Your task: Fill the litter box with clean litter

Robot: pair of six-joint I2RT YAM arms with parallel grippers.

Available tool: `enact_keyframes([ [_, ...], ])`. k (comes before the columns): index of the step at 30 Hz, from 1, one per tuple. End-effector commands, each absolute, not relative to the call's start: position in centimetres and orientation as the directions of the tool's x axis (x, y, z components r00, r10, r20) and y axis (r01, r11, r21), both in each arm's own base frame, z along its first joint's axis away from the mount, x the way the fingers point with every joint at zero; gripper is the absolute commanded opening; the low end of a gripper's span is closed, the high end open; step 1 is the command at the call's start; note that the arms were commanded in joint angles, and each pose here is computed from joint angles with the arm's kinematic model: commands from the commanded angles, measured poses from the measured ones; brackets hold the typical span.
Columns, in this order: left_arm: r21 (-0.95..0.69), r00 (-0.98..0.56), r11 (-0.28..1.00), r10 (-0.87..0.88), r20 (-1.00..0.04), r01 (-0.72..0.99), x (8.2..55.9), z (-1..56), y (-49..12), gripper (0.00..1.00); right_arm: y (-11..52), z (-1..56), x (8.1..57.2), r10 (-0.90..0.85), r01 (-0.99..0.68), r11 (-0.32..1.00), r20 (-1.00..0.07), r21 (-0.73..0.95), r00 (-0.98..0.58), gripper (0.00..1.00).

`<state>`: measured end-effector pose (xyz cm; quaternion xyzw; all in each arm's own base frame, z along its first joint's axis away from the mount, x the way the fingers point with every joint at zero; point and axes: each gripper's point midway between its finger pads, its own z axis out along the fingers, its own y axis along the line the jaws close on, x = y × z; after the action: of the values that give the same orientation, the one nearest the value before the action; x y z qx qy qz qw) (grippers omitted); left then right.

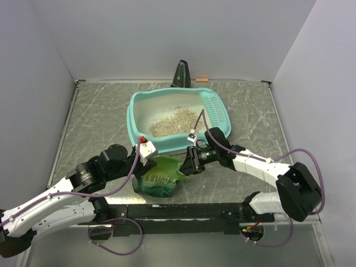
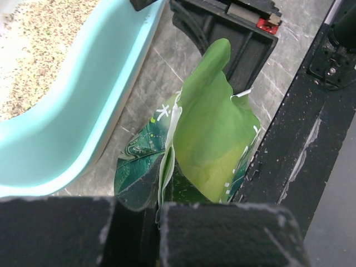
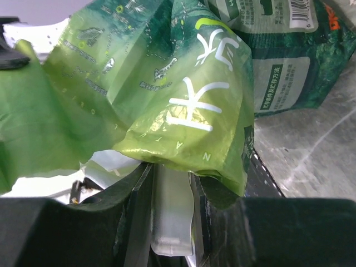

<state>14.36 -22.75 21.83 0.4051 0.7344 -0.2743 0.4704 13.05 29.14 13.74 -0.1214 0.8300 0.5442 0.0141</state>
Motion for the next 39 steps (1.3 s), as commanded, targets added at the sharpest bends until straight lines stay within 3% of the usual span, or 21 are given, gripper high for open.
enact_keyframes([
  [1,-0.048,-0.228,0.508,0.299,-0.926,0.860,14.1,22.4,-23.6,0.01,30.0,16.3,12.8,-0.130,-0.293,0.262,-0.267,0.920,-0.955,0.00],
  [24,-0.023,-0.217,0.511,0.323,-0.921,0.859,13.9,21.7,-23.8,0.01,25.3,17.3,9.8,0.082,-0.280,0.227,-0.305,0.933,-0.949,0.00],
  [39,-0.020,-0.220,0.508,0.337,-0.915,0.861,13.9,21.4,-23.9,0.01,22.3,18.0,8.8,0.242,-0.218,0.286,-0.291,0.933,-0.926,0.00],
])
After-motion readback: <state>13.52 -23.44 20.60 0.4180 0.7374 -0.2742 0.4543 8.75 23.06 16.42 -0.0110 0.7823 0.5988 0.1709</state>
